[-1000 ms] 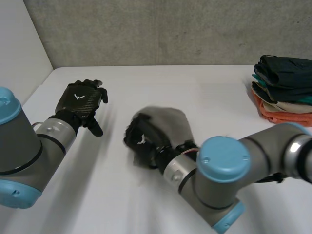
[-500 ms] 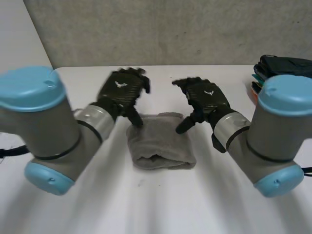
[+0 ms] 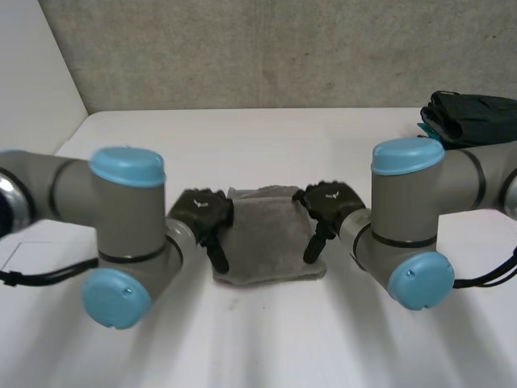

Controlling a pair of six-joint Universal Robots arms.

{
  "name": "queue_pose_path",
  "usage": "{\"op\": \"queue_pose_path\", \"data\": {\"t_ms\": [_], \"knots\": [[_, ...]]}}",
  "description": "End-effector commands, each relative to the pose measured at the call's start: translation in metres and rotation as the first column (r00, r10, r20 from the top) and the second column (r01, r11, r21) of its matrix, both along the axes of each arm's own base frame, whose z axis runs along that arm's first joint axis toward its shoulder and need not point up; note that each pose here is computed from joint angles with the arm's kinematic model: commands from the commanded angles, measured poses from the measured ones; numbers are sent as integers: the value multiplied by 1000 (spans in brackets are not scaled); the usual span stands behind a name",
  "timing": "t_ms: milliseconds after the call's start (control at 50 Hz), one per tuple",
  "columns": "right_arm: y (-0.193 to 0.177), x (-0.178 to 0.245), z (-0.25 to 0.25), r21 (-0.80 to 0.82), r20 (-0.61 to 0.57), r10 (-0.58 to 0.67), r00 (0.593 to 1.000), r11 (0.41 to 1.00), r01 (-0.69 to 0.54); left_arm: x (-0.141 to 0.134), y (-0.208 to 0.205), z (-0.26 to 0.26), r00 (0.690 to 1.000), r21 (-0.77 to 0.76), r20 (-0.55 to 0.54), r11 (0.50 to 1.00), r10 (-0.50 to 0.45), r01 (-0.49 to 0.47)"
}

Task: Fold the laundry.

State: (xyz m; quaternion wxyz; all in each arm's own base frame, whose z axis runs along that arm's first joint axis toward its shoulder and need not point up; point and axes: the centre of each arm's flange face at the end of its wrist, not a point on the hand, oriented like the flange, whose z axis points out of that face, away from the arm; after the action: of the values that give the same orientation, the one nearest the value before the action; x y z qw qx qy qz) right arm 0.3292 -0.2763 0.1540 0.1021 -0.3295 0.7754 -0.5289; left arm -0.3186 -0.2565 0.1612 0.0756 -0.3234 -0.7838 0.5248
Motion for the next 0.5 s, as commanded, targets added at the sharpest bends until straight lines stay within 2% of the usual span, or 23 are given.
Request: {"op": "queue_pose_path", "data": {"t_ms": [20, 100, 180, 220, 320, 400, 500], "knots": [[34, 6, 53, -333, -37, 34, 999, 942, -44, 6, 0, 66, 988, -126, -138, 991, -65, 48], [64, 12, 55, -441, -77, 68, 995, 893, -95, 13, 0, 99, 969, -191, -214, 978, -124, 83], [90, 15, 37, -450, -132, 118, 984, 878, -166, 17, 1, 119, 941, -221, -270, 964, -204, 146], [97, 14, 27, -434, -152, 133, 979, 882, -187, 18, 3, 125, 924, -219, -291, 957, -248, 188], [109, 13, -9, -346, -163, 168, 972, 913, -216, 20, 13, 131, 854, -159, -362, 927, -374, 339], [105, 17, -27, -317, -133, 170, 976, 926, -205, 18, 20, 130, 812, -121, -399, 903, -425, 413], [95, 26, -40, -332, -114, 167, 979, 922, -196, 15, 25, 126, 811, -104, -405, 903, -422, 418]]}}
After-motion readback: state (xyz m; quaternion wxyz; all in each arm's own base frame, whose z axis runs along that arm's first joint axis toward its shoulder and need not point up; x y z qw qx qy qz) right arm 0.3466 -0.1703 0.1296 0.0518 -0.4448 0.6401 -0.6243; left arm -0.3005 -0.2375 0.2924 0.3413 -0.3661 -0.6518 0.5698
